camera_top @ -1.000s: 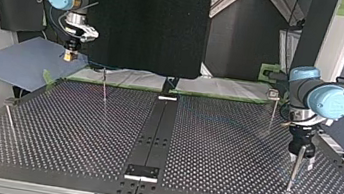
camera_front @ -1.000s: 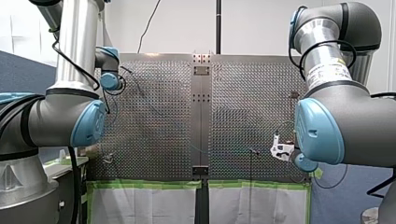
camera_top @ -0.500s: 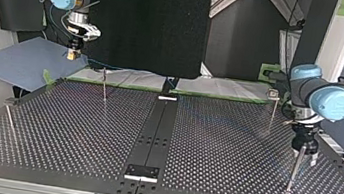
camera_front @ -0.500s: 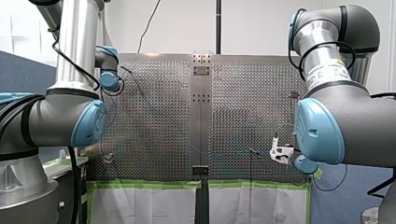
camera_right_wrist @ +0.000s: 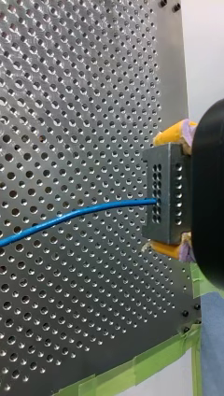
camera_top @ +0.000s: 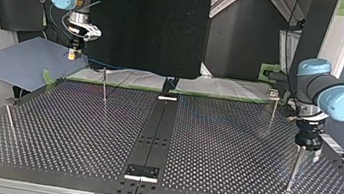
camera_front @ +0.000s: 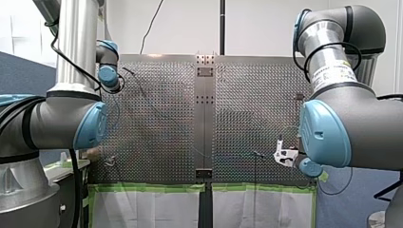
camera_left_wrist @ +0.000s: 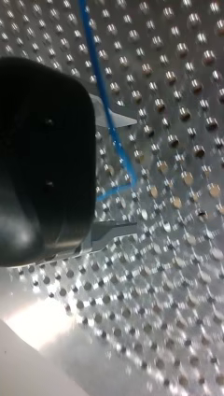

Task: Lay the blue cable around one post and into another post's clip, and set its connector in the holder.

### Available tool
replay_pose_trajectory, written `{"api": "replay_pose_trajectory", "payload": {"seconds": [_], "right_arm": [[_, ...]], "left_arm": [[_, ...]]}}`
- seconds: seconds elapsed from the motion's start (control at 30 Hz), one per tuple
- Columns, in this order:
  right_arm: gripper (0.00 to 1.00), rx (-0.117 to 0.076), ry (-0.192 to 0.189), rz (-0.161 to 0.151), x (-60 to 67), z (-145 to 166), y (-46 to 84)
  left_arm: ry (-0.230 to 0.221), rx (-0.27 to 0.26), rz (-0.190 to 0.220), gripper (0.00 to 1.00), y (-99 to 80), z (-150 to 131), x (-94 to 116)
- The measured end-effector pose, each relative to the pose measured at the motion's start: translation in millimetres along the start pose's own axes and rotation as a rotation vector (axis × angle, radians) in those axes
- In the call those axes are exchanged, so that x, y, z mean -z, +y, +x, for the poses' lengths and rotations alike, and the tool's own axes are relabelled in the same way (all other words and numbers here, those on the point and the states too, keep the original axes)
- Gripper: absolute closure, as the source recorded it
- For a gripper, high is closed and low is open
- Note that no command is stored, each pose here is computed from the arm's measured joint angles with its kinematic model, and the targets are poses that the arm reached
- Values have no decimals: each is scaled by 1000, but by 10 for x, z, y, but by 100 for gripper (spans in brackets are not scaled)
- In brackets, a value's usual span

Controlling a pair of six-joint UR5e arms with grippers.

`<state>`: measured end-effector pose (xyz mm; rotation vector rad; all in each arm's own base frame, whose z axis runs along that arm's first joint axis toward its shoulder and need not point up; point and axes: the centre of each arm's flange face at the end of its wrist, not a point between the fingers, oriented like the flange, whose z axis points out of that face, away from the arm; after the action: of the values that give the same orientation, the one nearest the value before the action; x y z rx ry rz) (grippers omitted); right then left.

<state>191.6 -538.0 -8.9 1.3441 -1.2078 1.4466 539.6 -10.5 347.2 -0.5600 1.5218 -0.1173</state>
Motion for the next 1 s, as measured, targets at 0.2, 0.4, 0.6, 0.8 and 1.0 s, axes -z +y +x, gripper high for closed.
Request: {"api": "replay_pose_trajectory", "payload": {"seconds": [0.2, 0.4, 0.6, 0.8, 1.0], "right_arm": [[100, 0, -1, 1, 1, -1, -8], [100, -1, -4, 0, 5, -5, -11], [100, -1, -4, 0, 7, -7, -16], [100, -2, -4, 1, 6, -5, -17], [100, -4, -5, 2, 7, -8, -27]], "left_arm": [[45, -29, -2, 0, -19, 31, 66], [82, -53, -16, 0, -21, 36, 146], [98, -73, -29, 0, -46, -49, 269], [94, -76, -22, 0, -71, -110, 453], [78, -77, -10, 0, -121, -219, 651]]}}
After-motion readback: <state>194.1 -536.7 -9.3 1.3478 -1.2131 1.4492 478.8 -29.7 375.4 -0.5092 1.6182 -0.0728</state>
